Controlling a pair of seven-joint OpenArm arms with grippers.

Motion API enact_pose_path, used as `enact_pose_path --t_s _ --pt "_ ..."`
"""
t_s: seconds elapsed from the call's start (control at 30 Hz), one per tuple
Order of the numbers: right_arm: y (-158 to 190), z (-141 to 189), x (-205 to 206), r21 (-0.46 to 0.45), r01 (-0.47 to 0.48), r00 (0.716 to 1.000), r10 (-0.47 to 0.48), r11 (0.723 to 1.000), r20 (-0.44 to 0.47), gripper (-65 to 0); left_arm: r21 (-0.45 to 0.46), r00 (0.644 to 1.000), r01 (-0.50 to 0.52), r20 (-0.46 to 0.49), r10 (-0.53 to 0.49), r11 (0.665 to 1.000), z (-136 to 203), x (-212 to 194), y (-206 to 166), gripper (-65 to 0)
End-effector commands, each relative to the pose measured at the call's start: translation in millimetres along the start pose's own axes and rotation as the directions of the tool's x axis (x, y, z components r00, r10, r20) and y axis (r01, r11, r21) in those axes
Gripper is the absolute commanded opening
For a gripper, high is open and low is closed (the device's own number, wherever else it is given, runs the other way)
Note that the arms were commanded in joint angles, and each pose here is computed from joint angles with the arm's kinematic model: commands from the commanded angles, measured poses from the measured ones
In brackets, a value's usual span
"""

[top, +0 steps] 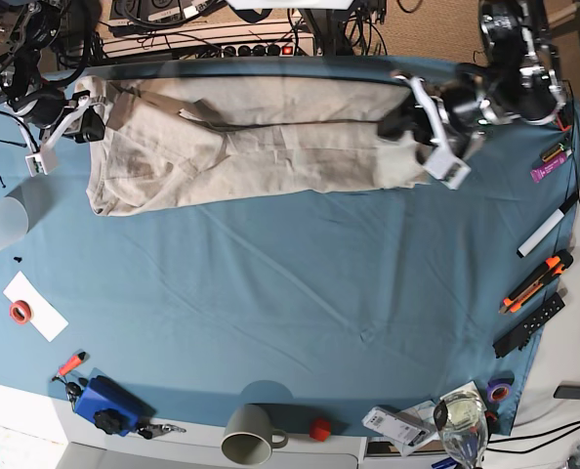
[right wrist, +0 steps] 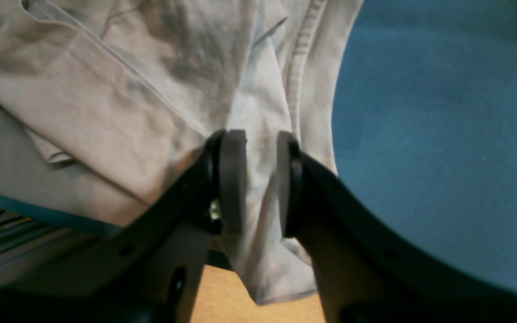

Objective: Fold the T-shirt properly
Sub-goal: 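Carry the strip end with the left gripper toward the right gripper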

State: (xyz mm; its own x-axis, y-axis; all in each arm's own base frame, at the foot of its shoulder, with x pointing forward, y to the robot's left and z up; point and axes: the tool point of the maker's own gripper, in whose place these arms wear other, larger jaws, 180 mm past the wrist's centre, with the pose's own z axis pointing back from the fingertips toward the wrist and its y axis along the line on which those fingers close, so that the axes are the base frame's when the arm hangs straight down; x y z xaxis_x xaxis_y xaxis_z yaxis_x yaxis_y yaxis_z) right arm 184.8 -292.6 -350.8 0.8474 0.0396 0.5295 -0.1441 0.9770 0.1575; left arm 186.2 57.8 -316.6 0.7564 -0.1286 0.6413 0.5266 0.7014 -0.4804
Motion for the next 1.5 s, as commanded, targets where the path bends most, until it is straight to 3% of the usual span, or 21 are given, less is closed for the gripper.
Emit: enact_pose_path --t_s 0.0,0.17,0.43,0.77,0.9,0.97,1.27,1.47 --pt "-4.3 6.7 12.9 -0.015 -0.023 0.999 0.024 1.000 0.038 -52.0 -0.021 0.999 0.029 0.041 -0.028 0.999 -2.8 11.9 -8.7 -65.0" --pt "-4.2 6.7 12.8 -0.015 -0.023 0.999 0.024 1.000 0.038 -52.0 -0.076 0.994 0.094 0.062 -0.089 0.993 -32.9 25.4 -40.1 -65.0" --pt "-4.8 6.7 12.4 -0.018 -0.024 0.999 0.024 1.000 0.036 -52.0 -0.062 0.990 0.143 0.006 -0.143 0.988 -69.8 24.0 -67.0 -65.0" --pt "-4.8 6.7 12.6 -0.018 -0.024 0.999 0.024 1.000 0.037 -52.0 -0.012 0.982 0.184 0.047 -0.184 0.983 -87.1 33.9 -85.0 -65.0" --pt "-4.9 6.7 12.4 -0.019 -0.024 0.999 0.025 1.000 0.036 -52.0 -0.020 0.983 0.175 0.059 -0.174 0.984 -88.4 36.6 -89.2 -38.7" --pt "-4.8 6.7 12.6 -0.018 -0.024 0.999 0.025 1.000 0.037 -52.0 -0.023 0.984 0.171 0.063 -0.169 0.985 -88.8 37.3 -90.5 -32.5" --pt "-4.8 6.7 13.0 -0.018 -0.024 0.999 0.024 1.000 0.039 -52.0 -0.013 0.984 0.174 0.048 -0.173 0.985 -82.1 38.6 -92.1 -32.6" --pt "-4.7 6.9 15.3 -0.018 -0.025 0.998 0.026 1.000 0.051 -52.0 0.109 0.989 0.148 -0.014 -0.147 0.983 -76.3 29.8 -71.8 -38.8"
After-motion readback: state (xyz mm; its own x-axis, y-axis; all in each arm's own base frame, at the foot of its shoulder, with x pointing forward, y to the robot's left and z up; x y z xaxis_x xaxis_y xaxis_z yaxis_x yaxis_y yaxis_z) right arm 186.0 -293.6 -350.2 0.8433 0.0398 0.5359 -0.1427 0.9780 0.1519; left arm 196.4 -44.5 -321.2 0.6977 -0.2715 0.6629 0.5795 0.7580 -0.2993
